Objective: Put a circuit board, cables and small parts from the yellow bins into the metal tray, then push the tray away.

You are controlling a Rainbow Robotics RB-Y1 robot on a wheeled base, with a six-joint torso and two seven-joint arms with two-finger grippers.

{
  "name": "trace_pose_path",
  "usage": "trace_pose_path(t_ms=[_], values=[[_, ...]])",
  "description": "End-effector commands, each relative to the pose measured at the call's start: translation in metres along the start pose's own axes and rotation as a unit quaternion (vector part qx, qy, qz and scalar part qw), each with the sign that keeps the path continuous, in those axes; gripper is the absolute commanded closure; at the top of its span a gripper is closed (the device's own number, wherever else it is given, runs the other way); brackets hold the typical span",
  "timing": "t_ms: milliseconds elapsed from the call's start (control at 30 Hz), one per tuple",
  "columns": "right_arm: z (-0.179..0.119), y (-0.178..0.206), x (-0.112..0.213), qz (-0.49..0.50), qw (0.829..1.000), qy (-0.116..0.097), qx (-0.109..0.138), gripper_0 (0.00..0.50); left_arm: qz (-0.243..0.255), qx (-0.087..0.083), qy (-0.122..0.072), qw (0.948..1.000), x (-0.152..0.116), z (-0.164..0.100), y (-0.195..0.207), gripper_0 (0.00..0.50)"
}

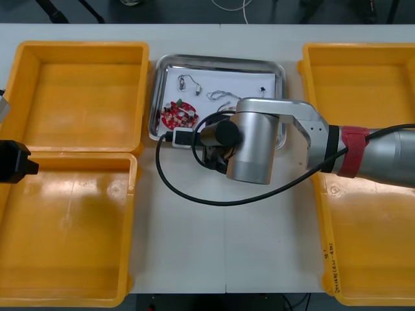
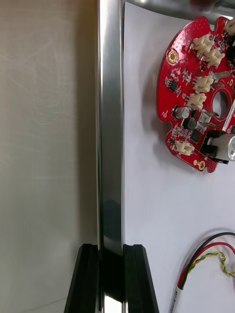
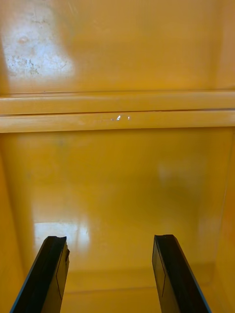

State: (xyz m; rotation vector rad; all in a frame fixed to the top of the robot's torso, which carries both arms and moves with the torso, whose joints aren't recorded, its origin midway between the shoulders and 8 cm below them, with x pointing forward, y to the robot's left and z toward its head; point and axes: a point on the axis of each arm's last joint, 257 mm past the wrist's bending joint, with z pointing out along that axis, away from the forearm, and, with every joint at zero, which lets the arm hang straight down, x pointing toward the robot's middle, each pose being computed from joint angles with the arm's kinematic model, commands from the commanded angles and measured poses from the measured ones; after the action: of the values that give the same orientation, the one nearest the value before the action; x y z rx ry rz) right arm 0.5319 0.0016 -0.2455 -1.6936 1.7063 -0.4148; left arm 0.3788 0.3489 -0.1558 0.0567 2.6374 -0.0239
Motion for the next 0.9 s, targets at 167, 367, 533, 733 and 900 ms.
trace_pose_path(t_ms=[167,367,533,733,900], values=[[-0.002,-0.045,-0.016,-0.047,0.998,-0.017,0.031,0.5,0.037,-0.023,-0.01,0.999,-0.003,-0.014,0.014,0.0],[0.001,-0.058,-0.014,-0.041,0.998,-0.021,0.037,0.5,0.037,-0.023,-0.01,0.999,-0.003,-0.014,0.014,0.0],[0.005,-0.069,-0.01,-0.024,0.999,-0.026,0.036,0.5,0.037,-0.023,-0.01,0.999,-0.003,-0.014,0.014,0.0],[0.006,-0.083,-0.004,-0.021,0.999,-0.02,0.043,0.5,0.037,-0.023,-0.01,0.999,-0.003,-0.014,0.014,0.0],[0.008,-0.095,-0.001,-0.022,0.998,-0.02,0.053,0.5,0.037,-0.023,-0.01,0.999,-0.003,-0.014,0.014,0.0]])
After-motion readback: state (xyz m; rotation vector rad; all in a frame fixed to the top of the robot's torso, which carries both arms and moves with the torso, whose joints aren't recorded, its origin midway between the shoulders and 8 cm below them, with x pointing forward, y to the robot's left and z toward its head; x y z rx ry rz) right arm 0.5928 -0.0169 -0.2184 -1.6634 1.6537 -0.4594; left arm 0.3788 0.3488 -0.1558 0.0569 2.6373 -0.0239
